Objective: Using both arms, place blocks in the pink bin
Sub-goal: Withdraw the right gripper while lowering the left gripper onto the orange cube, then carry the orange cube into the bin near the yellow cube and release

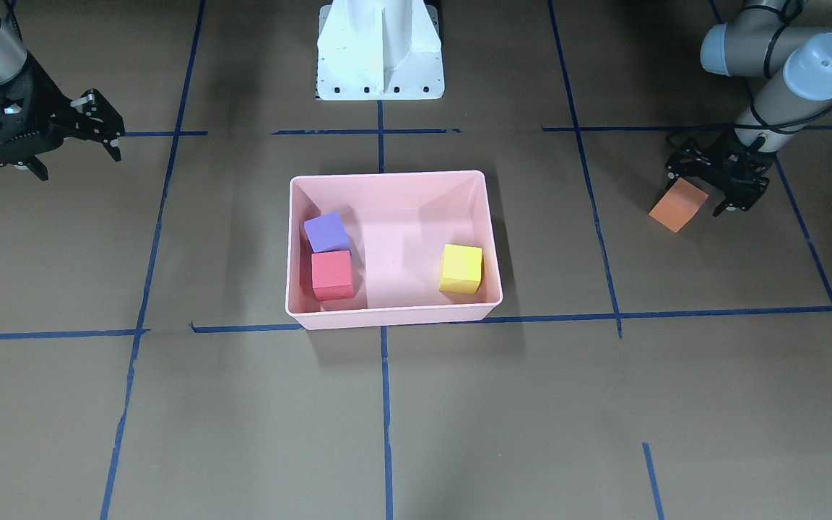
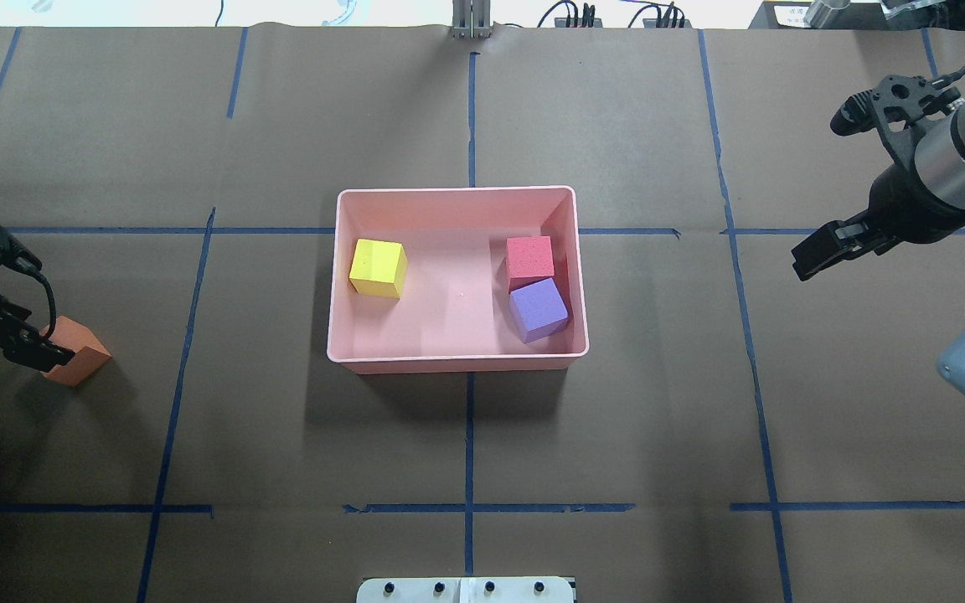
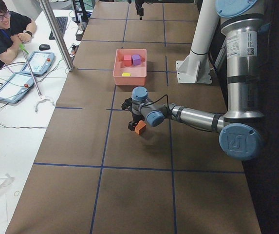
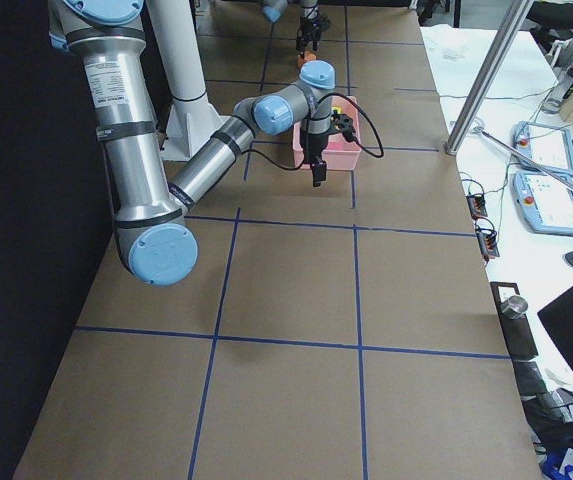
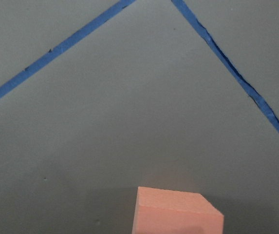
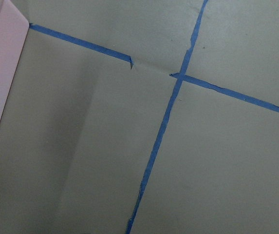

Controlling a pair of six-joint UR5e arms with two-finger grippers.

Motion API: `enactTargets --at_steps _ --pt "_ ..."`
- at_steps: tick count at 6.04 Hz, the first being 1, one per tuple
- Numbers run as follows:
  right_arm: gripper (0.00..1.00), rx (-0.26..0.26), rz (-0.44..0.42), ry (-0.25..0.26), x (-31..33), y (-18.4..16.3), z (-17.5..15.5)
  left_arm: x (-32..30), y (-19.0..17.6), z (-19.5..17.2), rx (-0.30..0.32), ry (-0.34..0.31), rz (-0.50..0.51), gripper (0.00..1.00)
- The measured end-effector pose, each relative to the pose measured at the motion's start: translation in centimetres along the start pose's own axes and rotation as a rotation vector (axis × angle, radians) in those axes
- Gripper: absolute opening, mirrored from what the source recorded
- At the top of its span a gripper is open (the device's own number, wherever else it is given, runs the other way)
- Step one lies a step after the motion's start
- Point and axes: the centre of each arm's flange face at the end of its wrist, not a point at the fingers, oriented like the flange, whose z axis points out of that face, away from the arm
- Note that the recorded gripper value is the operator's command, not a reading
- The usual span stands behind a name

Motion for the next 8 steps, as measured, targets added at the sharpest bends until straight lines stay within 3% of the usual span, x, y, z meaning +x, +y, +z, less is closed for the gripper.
enactTargets --at_steps 1,2,3,6,7,8 --pt "0.99 -0.002 0.002 0.002 0.1 0.1 0.1 0.2 0.1 0.6 -0.013 0.005 0.0 1.0" --pt "0.99 -0.005 0.004 0.003 0.3 0.2 0.2 0.6 0.1 1.7 -0.03 0.013 -0.003 0.86" --pt "0.99 -0.008 0.006 0.004 0.4 0.3 0.3 1.2 -0.5 2.8 -0.041 0.021 -0.008 0.56" --pt "0.99 -0.01 0.008 0.006 0.6 0.3 0.4 3.0 -2.8 2.7 -0.059 0.082 -0.017 0.55" --pt "0.99 -0.011 0.008 0.008 0.8 0.3 0.4 4.2 -6.3 0.3 -0.065 0.092 -0.046 0.55" --pt "0.99 -0.012 0.005 0.012 1.4 0.4 0.4 6.4 -12.5 -3.9 -0.069 0.073 -0.094 0.57"
